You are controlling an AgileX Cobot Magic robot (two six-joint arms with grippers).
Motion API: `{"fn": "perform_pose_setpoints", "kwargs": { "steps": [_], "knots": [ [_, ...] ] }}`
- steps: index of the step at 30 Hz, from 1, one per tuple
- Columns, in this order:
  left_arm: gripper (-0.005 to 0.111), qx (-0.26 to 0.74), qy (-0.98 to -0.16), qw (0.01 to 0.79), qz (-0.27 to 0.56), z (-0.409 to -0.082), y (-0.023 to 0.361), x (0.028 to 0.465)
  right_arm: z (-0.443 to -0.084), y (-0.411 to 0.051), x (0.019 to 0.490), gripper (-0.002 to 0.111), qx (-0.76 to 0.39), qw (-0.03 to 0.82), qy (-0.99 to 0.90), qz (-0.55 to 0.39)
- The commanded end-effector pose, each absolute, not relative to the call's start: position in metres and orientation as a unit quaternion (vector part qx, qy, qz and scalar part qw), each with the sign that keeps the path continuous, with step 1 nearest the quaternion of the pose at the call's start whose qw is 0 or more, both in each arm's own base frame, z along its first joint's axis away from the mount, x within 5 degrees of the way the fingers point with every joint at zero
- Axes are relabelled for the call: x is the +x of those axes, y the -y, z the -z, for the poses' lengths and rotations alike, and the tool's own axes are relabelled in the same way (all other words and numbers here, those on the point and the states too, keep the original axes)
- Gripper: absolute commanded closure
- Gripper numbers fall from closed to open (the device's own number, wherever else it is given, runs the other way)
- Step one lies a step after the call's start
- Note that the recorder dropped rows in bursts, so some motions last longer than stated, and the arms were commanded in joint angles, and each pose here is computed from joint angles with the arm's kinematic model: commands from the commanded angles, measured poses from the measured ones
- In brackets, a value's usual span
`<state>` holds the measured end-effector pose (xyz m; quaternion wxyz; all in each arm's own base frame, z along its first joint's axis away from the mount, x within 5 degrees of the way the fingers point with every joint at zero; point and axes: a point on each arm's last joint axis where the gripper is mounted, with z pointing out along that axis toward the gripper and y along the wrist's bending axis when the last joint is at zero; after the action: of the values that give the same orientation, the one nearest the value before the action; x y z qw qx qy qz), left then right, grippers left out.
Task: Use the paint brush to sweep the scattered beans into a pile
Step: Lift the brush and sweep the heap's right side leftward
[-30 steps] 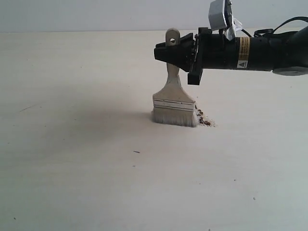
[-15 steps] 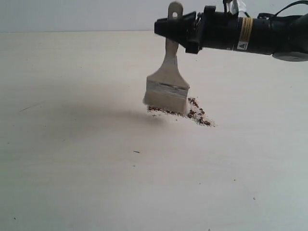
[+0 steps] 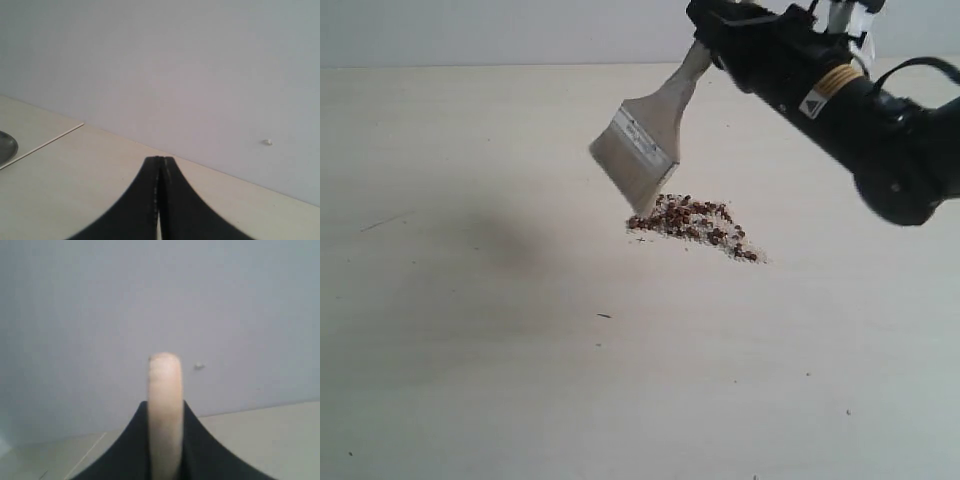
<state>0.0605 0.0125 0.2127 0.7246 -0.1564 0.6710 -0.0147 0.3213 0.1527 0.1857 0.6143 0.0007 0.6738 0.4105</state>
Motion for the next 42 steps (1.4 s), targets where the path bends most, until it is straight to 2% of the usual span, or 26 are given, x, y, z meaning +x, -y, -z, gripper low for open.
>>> {"fn": "perform_pose_setpoints", "kwargs": {
  "steps": [1, 6, 12, 21, 30, 37, 42],
  "knots": [
    [0.107, -0.154, -0.669, 0.727, 0.015, -0.212, -0.012, 0.06, -0.178, -0.175, 0.301, 0.108, 0.086, 0.647, -0.688, -0.316],
    [0.107, -0.154, -0.669, 0.727, 0.015, -0.212, -0.012, 0.06, -0.182, -0.203, 0.274, 0.108, 0.141, 0.686, -0.679, -0.22],
    [0.107, -0.154, -0.669, 0.727, 0.015, -0.212, -0.012, 0.06, -0.186, -0.23, 0.268, 0.108, 0.131, 0.689, -0.683, -0.204],
    [0.107, -0.154, -0.669, 0.727, 0.015, -0.212, -0.012, 0.06, -0.149, -0.229, 0.274, 0.108, 0.177, 0.66, -0.712, -0.164],
    [0.107, -0.154, -0.669, 0.727, 0.015, -0.212, -0.012, 0.06, -0.149, -0.224, 0.274, 0.108, 0.096, 0.68, -0.725, -0.053],
    [0.107, -0.154, -0.669, 0.727, 0.015, -0.212, -0.012, 0.06, -0.155, -0.232, 0.274, 0.108, 0.071, 0.692, -0.713, -0.093],
    [0.107, -0.154, -0.669, 0.727, 0.015, -0.212, -0.012, 0.06, -0.18, -0.235, 0.272, 0.108, 0.074, 0.708, -0.688, -0.141]
  ]
}}
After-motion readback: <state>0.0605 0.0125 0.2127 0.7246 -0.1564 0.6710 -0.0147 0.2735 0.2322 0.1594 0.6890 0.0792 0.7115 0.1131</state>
